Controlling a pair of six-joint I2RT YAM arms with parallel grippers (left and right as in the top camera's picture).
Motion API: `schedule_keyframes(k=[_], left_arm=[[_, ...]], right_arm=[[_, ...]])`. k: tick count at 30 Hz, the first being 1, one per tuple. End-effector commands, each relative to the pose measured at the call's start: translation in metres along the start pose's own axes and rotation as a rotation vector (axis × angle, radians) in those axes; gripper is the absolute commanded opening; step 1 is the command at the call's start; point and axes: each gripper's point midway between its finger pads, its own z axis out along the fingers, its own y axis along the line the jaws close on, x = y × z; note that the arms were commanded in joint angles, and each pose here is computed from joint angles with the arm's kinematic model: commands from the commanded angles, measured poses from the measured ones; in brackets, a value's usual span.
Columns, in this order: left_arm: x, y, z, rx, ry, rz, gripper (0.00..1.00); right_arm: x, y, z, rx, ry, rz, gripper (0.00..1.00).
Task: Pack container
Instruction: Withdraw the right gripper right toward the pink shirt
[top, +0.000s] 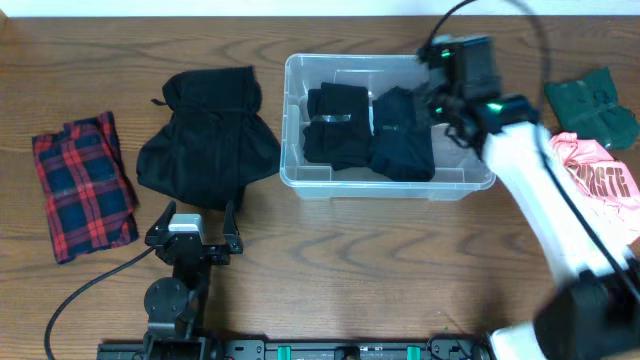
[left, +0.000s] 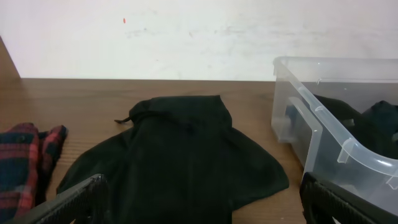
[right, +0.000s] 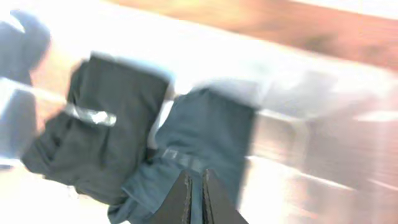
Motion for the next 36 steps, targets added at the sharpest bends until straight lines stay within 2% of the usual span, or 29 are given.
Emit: schedule_keyframes(k=[1, 5, 8, 12, 13, 14, 18, 19, 20, 22, 24, 31, 32, 33, 34, 35, 36], left_arm=[[0.017, 0.004, 0.001, -0.025, 0.049, 0.009, 0.98], [0.017, 0.004, 0.001, -0.025, 0.049, 0.009, 0.98], [0.017, 0.004, 0.001, -0.025, 0.049, 0.009, 0.98], [0.017, 0.004, 0.001, -0.025, 0.049, 0.009, 0.98], [0.017, 0.004, 0.001, -0.025, 0.049, 0.009, 0.98], [0.017, 0.004, 0.001, -0.025, 0.049, 0.009, 0.98], [0.017, 0.004, 0.001, -0.025, 0.049, 0.009, 0.98], [0.017, 0.004, 0.001, -0.025, 0.049, 0.009, 0.98], [0.017, 0.004, 0.001, -0.025, 0.049, 0.009, 0.98], [0.017, 0.004, 0.001, -0.025, 0.049, 0.009, 0.98], [0.017, 0.004, 0.001, -0.025, 0.049, 0.009, 0.98], [0.017, 0.004, 0.001, -0.025, 0.049, 0.009, 0.98], [0.017, 0.004, 0.001, -0.025, 0.049, 0.009, 0.98], [0.017, 0.004, 0.001, -0.025, 0.049, 0.009, 0.98], [0.017, 0.004, 0.001, -0.025, 0.049, 0.009, 0.98], [0.017, 0.004, 0.001, -0.025, 0.049, 0.009, 0.98], [0.017, 0.004, 0.001, -0.025, 0.049, 0.009, 0.98]], right_arm=[[-0.014, -0.052, -0.044, 0.22, -0.07, 0.092, 0.08], [0.004, -0.109, -0.081, 0.397, -0.047, 0.217, 0.07], [0.033, -0.152, -0.099, 0.49, 0.022, 0.355, 0.08], [0.081, -0.212, -0.119, 0.616, 0.124, 0.569, 0.15], [0.09, -0.223, -0.123, 0.634, 0.143, 0.605, 0.21], [0.099, -0.233, -0.126, 0.651, 0.157, 0.636, 0.31], [0.123, -0.263, -0.133, 0.708, 0.197, 0.721, 0.5], [0.129, -0.27, -0.133, 0.72, 0.208, 0.74, 0.62], [0.134, -0.277, -0.132, 0.73, 0.217, 0.757, 0.79], [0.144, -0.29, -0.128, 0.747, 0.234, 0.785, 0.95], [0.153, -0.305, -0.122, 0.763, 0.246, 0.813, 0.98], [0.199, -0.343, -0.096, 0.782, 0.343, 0.905, 0.98], [0.206, -0.345, -0.092, 0.767, 0.357, 0.922, 0.98], [0.213, -0.346, -0.085, 0.738, 0.372, 0.948, 0.92], [0.221, -0.347, -0.079, 0.707, 0.384, 0.971, 0.62], [0.225, -0.348, -0.077, 0.691, 0.391, 0.985, 0.26], [0.232, -0.351, -0.075, 0.681, 0.401, 1.006, 0.01]])
